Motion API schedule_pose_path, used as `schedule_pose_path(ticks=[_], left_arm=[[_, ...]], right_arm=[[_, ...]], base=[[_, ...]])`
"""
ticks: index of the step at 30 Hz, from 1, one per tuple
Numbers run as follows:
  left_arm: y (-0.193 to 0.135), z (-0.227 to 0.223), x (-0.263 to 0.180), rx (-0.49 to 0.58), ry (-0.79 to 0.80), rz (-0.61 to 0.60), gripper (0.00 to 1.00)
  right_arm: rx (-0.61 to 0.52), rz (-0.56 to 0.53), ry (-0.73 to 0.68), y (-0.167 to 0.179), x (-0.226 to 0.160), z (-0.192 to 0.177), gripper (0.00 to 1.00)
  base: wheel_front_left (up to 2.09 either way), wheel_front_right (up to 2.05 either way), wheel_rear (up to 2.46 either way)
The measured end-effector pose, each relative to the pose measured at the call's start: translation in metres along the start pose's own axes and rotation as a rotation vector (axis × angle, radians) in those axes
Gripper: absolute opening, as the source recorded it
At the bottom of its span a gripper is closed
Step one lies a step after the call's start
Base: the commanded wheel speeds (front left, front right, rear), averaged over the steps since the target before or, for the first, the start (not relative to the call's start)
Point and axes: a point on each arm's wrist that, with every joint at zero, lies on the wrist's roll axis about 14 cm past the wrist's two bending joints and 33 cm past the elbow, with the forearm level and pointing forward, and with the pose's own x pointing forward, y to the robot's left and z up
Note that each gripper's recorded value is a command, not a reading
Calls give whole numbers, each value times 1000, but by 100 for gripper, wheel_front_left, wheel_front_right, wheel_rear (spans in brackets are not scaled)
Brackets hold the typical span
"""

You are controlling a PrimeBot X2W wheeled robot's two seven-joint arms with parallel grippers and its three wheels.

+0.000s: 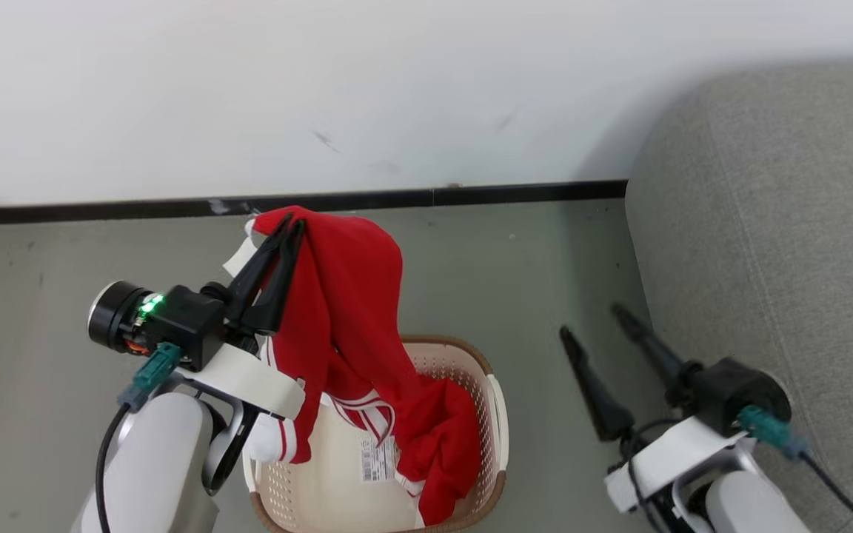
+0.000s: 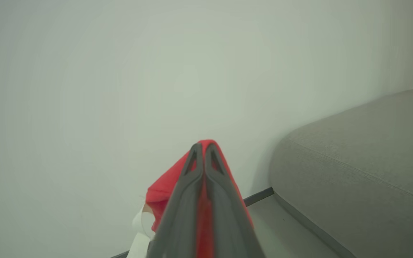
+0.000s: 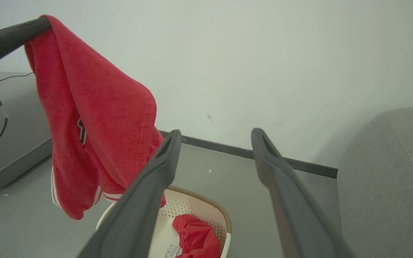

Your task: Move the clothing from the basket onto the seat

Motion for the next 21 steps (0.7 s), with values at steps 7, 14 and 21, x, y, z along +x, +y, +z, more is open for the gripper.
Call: schedule_pose_path(ticks=[7, 14, 21], left_arm=[[-32, 48, 5, 32, -101, -95, 0], [-65, 77, 2, 25, -141, -177, 0], [-93, 100, -4, 27, -175, -252, 0]], right_arm=[[-39, 125, 18, 30, -14, 1, 100], [-59, 208, 18, 52, -26, 6, 100], [-97, 244, -3, 55, -28, 17, 100]], base=[[0, 0, 0], [0, 0, 0], [0, 0, 0]])
